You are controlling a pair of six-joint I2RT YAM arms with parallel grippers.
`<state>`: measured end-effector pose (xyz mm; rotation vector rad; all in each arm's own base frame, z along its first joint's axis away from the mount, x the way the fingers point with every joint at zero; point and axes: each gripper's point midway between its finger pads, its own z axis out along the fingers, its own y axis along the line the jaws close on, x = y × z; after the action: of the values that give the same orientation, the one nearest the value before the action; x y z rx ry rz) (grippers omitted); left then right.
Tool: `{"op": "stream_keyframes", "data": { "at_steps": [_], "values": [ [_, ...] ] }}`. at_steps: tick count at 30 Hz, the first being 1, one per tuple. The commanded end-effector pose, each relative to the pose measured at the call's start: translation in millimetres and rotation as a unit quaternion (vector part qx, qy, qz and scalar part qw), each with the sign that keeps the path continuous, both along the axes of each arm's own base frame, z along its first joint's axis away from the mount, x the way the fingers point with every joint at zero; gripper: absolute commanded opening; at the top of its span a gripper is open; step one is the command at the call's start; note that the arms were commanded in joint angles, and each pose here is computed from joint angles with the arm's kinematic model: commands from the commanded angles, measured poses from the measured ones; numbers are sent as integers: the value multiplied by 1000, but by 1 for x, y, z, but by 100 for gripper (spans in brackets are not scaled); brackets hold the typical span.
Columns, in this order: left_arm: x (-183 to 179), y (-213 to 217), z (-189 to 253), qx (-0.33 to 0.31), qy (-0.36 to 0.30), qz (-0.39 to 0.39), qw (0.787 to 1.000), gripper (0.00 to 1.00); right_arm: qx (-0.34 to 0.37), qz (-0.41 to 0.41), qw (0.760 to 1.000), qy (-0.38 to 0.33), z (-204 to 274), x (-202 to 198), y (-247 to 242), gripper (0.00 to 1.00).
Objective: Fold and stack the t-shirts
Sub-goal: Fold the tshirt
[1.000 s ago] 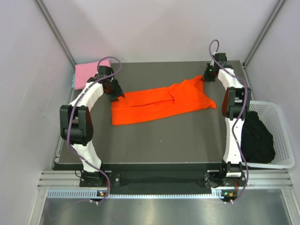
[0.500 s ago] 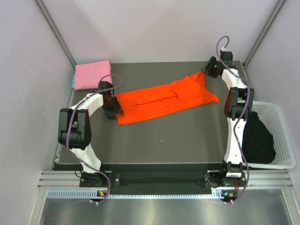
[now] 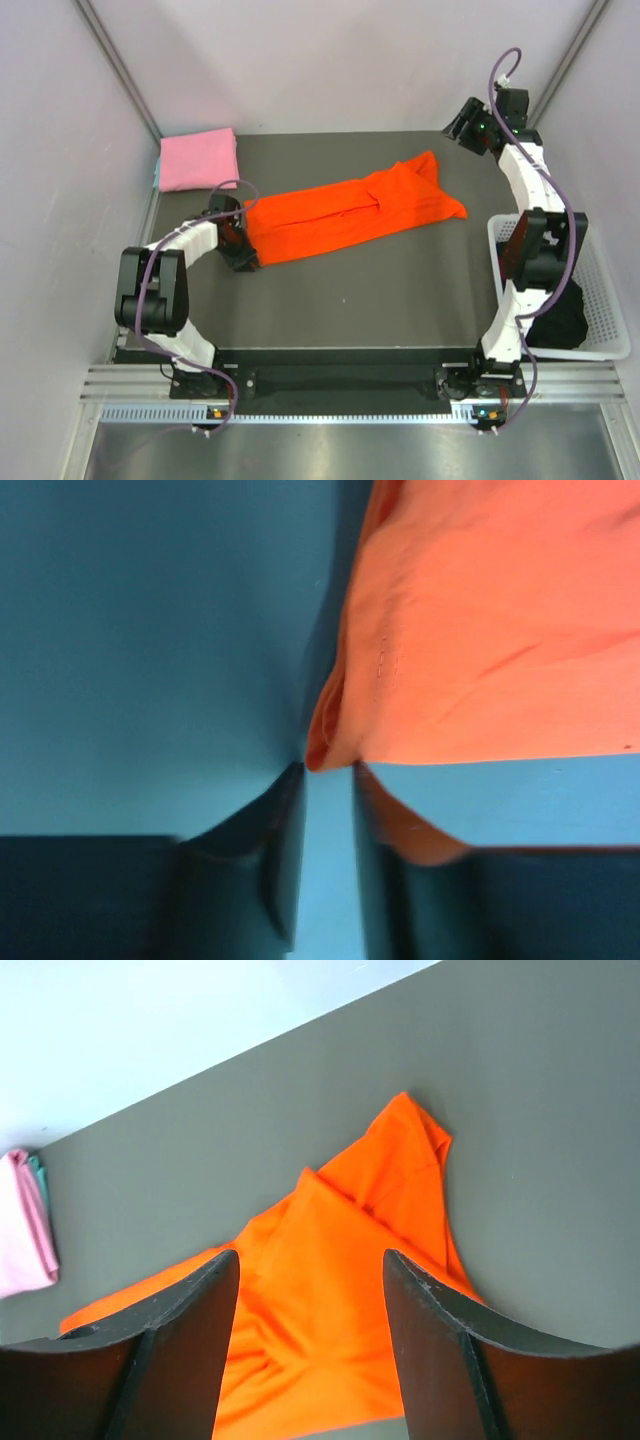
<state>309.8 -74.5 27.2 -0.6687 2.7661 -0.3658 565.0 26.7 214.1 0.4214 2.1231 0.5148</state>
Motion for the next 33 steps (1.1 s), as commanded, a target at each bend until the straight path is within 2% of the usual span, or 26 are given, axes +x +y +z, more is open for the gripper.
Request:
{"op": "stream_keyframes", "data": {
  "at_steps": [1,3,4,5,6,8,9,11,12,13,16,20,21,23,25,29,33],
  "values": [
    [3,-4,-8,-10,-10,-1,1000,28,-5,22,1000,-1,22,-32,10,60],
    [1,-2,-9,-7,-10,3,1000,15,-4,32,999,18,15,-56,19,60],
    [-3,-2,-11,-7,-6,5,1000,5,-3,35,999,29,10,-67,22,60],
    [-6,-2,-7,-7,-8,6,1000,0,1,34,999,38,6,-77,27,60],
    [-8,-2,-6,-8,-8,9,1000,0,6,36,997,66,-15,-94,30,60],
    [-17,-5,-1,-8,-13,6,1000,0,17,32,997,69,-13,-115,38,60],
    [-21,-7,0,-7,-10,7,1000,0,26,28,994,99,-38,-133,39,60],
    [-32,-13,3,-5,-13,0,1000,0,47,38,995,77,-31,-148,61,60],
    [-35,-16,4,-7,-13,3,1000,0,53,36,993,99,-53,-163,64,60],
    [-45,-21,4,-8,-12,-3,1000,0,66,28,994,82,-47,-164,68,60],
    [-65,-26,-2,-4,0,0,1000,0,78,8,993,88,-69,-173,72,61],
    [-73,-22,1,7,-4,9,1000,0,90,-43,990,103,-89,-169,70,60],
    [-70,-19,5,15,-12,14,1000,17,94,-53,989,106,-96,-170,69,60],
    [-56,-15,23,21,-43,26,998,31,102,-89,987,87,-97,-157,62,60],
    [-39,-18,41,-2,-73,33,997,44,102,-123,983,89,-104,-150,54,60],
    [-14,-20,50,-34,-90,45,994,50,91,-187,975,83,-113,-137,34,58],
    [6,-20,46,-36,-87,49,994,52,88,-203,971,89,-123,-124,29,56]
  ]
}}
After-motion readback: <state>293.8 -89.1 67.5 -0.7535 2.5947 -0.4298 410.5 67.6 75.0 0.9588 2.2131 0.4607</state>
